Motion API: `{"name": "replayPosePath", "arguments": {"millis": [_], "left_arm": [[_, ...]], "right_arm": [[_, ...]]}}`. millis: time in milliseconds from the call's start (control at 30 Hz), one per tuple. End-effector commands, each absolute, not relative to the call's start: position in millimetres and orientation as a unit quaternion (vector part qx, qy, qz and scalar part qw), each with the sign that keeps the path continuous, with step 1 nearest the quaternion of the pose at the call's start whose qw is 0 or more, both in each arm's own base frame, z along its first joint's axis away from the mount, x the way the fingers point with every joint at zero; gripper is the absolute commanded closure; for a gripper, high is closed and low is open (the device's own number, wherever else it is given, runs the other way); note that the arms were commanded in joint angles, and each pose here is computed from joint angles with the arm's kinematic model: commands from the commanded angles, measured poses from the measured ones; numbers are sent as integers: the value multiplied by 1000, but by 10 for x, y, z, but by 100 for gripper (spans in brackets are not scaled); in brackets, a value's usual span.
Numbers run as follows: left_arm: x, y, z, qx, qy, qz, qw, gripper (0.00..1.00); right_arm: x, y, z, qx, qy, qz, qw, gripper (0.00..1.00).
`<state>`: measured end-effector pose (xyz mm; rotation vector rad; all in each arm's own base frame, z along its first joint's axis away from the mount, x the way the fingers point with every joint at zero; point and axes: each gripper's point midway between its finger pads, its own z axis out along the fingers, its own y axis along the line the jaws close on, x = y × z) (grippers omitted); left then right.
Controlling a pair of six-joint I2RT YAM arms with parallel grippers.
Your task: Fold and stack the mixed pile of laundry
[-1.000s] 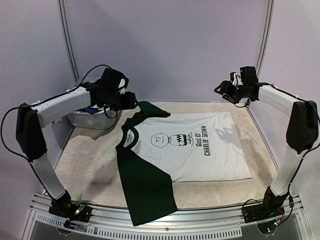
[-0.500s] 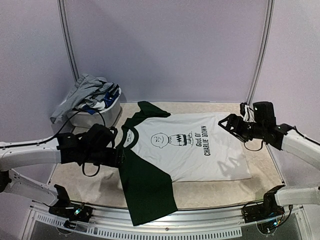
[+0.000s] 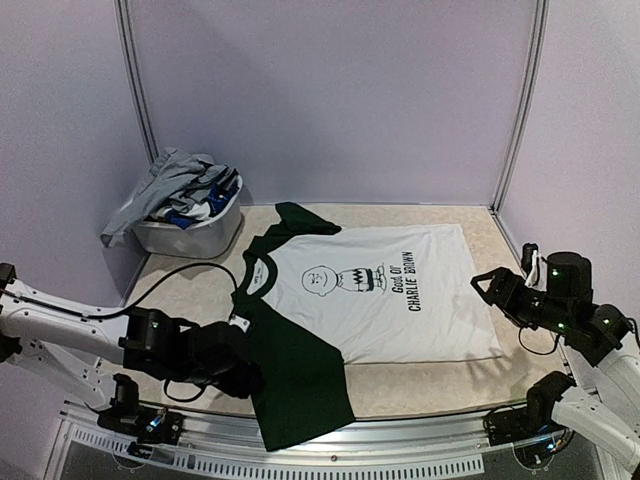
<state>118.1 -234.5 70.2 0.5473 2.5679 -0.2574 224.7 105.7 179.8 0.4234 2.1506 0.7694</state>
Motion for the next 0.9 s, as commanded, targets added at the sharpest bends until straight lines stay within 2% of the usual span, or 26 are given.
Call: {"name": "replayPosePath", "arguments": {"millis": [0,367,867], "left_arm": [[998,-2277,711,226,939,-54,255,35],[432,-2512,376,302,933,-69,184,37],[243,-2817,228,326,925,-86,178,39]], "right_arm": [[2159,982,1684,155,881,255,368,7],[2242,933,1673,147,890,222,371,6],[2297,974,1575,143,895,218,361,6]]}}
